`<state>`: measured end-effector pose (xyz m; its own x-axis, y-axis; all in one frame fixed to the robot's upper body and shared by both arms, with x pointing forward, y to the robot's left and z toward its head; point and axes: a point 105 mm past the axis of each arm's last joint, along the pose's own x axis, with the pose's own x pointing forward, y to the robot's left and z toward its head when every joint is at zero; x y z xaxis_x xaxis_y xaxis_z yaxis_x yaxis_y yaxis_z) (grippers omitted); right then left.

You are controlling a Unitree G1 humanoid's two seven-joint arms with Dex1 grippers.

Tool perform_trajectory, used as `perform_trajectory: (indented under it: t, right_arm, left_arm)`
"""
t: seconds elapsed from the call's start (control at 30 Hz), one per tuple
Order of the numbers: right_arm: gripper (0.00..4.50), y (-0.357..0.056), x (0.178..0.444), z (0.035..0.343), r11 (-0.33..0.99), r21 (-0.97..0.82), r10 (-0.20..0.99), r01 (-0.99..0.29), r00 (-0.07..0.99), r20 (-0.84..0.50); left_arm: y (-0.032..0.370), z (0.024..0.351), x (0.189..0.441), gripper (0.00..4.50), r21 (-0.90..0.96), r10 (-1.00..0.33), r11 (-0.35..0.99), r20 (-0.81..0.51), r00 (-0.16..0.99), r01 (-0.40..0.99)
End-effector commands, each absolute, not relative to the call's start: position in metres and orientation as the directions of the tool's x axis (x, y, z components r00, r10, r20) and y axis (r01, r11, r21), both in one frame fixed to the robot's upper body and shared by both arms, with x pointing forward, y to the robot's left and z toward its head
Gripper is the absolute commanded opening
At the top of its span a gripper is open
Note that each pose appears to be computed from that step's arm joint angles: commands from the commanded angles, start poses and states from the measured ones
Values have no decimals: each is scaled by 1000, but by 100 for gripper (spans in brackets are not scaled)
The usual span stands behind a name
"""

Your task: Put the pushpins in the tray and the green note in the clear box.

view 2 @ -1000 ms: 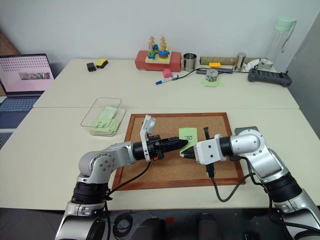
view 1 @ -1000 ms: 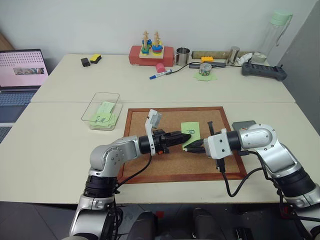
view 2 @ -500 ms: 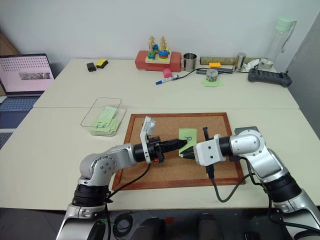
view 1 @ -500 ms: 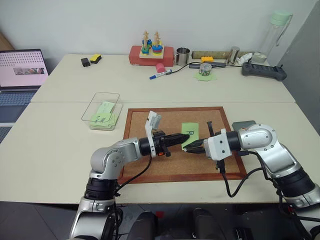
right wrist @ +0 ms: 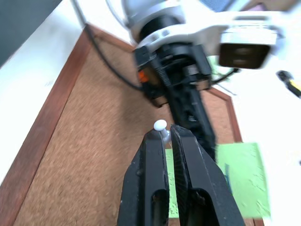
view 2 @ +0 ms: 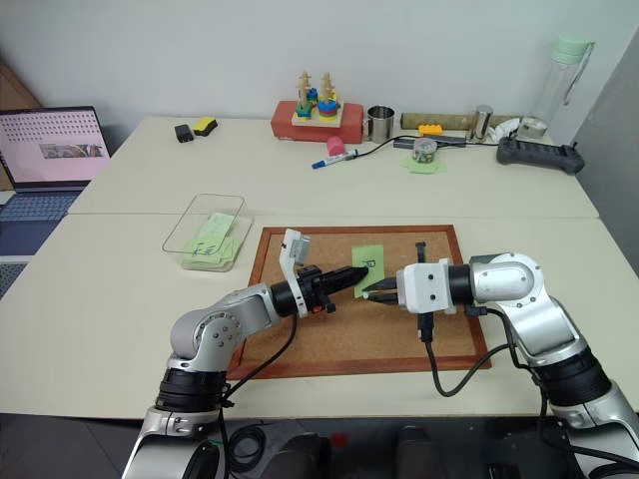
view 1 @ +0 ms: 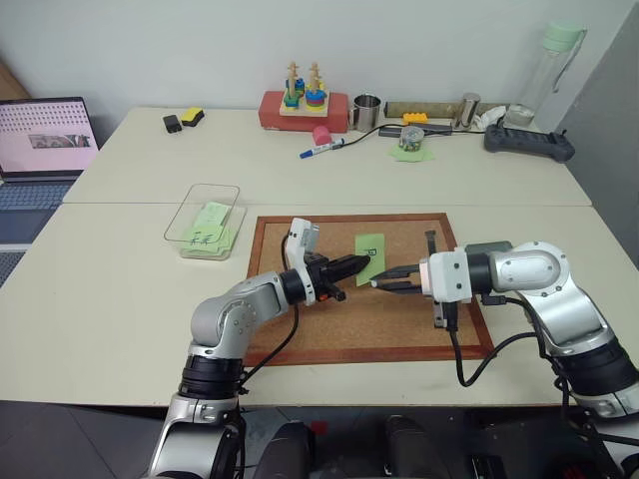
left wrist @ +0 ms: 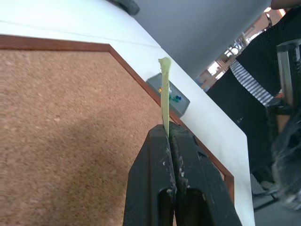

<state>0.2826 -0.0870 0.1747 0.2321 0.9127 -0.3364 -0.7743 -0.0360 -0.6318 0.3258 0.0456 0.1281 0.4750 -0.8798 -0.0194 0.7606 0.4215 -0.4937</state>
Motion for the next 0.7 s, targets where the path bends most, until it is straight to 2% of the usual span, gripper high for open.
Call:
perform_trajectory:
  t: [0.03,0.17,0.3,0.5,0.7]
  right_arm:
    - [0,-124,295,196,203,-566,880,-799,402,-252]
    - [0,-184,313,190,500,-437,742,-748,630,-229]
    - [0,-243,323,176,728,-354,533,-587,809,-247]
    - [0,-287,328,138,849,-277,344,-449,869,-355]
    - [0,-294,333,118,870,-242,312,-429,860,-404]
  left_arm:
    - [50,148,326,1,-445,-864,431,46,501,785]
    - [60,161,321,1,-386,-849,459,73,523,800]
    - [65,169,314,1,-342,-841,478,86,534,809]
    - [65,170,310,1,-308,-844,485,79,530,818]
    - [63,169,310,1,-295,-845,489,73,529,821]
